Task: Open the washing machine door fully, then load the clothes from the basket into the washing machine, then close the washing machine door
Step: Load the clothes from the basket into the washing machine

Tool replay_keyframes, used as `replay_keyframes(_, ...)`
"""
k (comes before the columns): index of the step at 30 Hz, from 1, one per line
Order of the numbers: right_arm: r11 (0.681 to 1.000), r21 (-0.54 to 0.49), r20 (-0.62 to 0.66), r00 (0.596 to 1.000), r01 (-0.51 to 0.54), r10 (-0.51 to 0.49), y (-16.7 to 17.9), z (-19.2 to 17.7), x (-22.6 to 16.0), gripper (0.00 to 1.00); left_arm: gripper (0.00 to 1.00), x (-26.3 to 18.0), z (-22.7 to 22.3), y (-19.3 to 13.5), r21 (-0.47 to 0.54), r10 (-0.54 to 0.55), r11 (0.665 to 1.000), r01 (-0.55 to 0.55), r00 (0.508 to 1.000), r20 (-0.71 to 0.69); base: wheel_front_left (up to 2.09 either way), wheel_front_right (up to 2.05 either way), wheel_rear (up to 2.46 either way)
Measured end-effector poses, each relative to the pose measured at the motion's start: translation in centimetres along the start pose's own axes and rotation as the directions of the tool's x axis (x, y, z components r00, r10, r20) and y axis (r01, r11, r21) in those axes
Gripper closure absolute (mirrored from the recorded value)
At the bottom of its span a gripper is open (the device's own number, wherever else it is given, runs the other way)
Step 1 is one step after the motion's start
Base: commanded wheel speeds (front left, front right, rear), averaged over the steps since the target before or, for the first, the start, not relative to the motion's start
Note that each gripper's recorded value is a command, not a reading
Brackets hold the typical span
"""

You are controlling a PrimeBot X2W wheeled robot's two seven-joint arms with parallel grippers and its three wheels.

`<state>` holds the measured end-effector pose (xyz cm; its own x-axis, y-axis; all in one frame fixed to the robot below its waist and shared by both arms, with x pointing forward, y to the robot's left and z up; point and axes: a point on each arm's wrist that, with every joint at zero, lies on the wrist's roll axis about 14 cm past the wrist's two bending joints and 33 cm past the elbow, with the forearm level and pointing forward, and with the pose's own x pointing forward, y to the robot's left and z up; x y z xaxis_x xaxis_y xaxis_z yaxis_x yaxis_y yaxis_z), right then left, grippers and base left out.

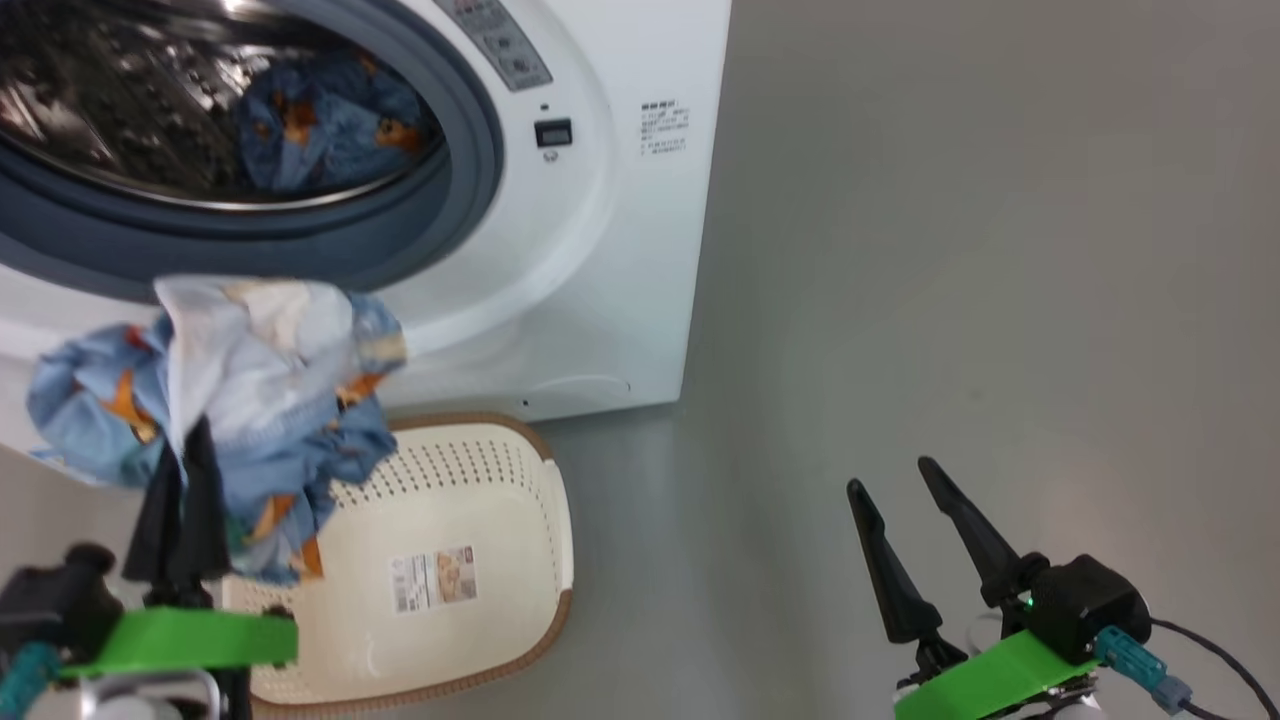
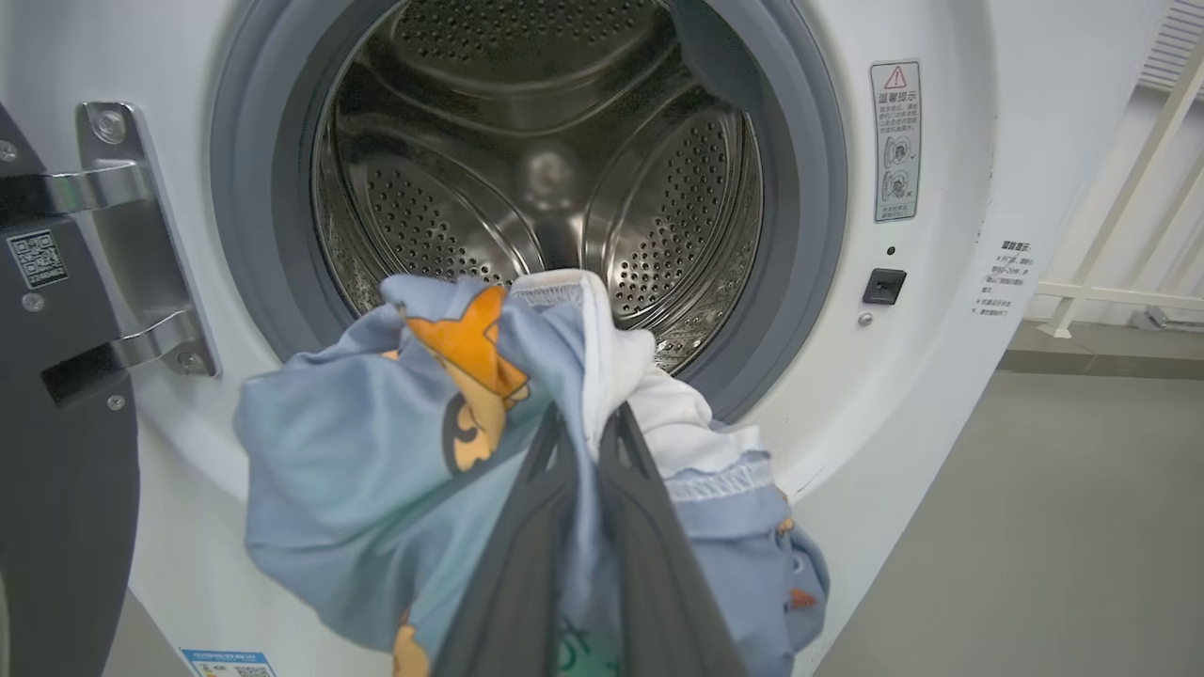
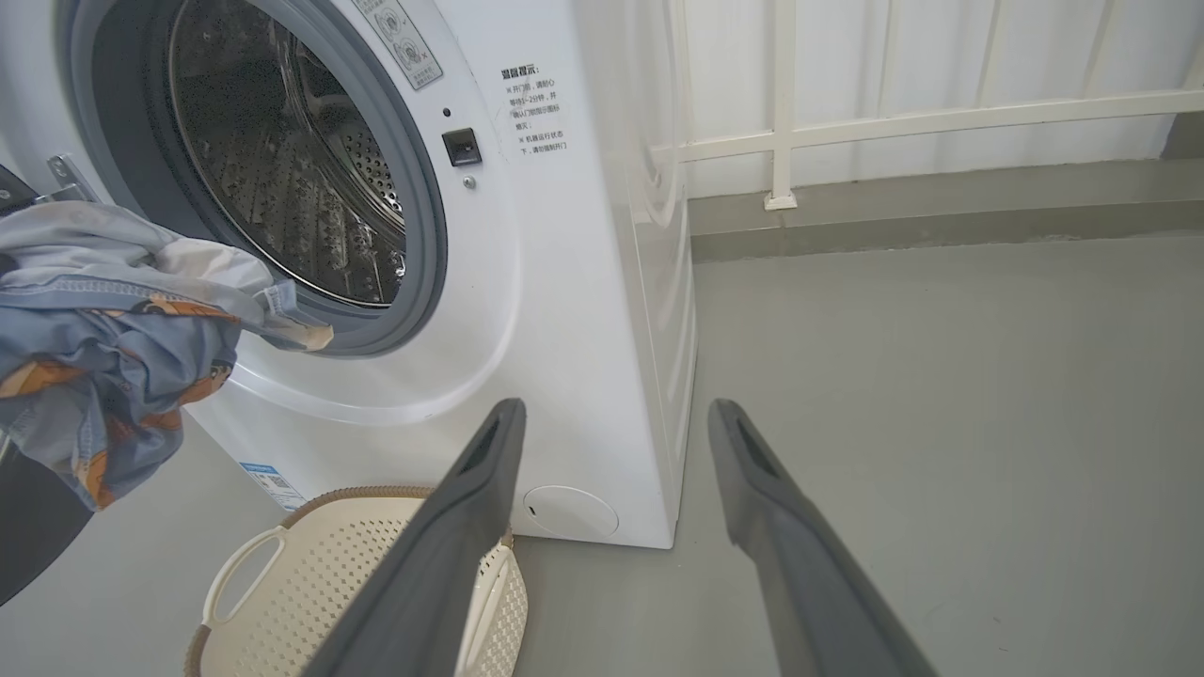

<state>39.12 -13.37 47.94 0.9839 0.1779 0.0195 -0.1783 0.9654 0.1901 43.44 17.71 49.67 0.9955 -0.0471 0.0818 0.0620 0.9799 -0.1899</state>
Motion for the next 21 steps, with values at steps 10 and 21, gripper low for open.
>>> replay_keyframes(10,1.000,0.012,-0.050,0.999,-0.006,0.007,-0.5,-2.5,2.9,0.00,1.00,5.9,-1.2,1.0,0.016,-0.014,1.000,0.014,1.000,0.010,0.00,0.00,0.00)
replay_keyframes(21,0.999,0.042,-0.119,0.993,0.001,0.004,-1.2,-5.9,4.7,0.00,1.00,12.2,-3.0,1.3,0.034,-0.064,0.997,0.064,0.998,0.018,0.00,0.00,0.00)
